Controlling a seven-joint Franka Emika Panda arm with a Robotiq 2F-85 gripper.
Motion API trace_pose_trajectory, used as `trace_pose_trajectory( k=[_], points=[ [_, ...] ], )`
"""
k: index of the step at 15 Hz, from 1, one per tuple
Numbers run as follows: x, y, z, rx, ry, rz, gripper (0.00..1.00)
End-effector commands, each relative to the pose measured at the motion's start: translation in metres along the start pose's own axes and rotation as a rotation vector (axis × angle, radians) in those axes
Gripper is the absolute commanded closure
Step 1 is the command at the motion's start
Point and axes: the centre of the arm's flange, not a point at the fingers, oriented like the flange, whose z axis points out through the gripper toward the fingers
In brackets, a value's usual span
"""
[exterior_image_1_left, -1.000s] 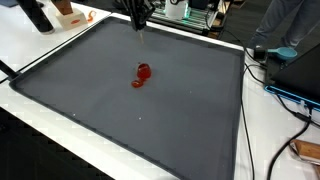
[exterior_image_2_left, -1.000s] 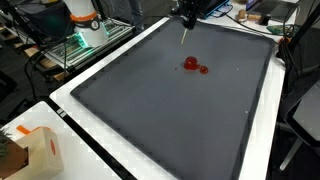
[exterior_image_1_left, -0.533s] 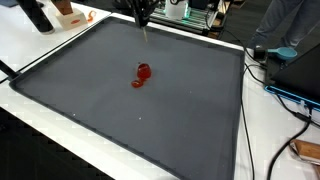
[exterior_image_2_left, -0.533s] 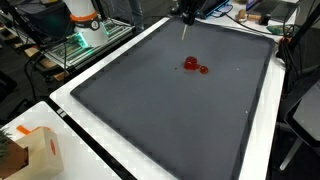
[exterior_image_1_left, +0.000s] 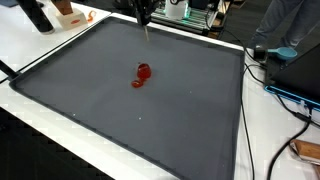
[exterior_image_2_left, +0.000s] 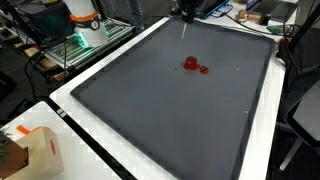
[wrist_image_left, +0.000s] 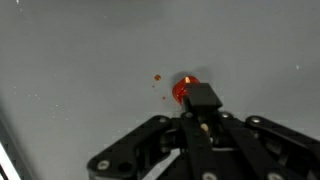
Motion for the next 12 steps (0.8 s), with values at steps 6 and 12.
trace_pose_trajectory(
  k=[6,12],
  points=[
    [0.02,0.008,0.007,0.096,-0.044,-0.026,0.97],
    [0.034,0.02,0.026,0.189,-0.079,-0.092,0.97]
  ],
)
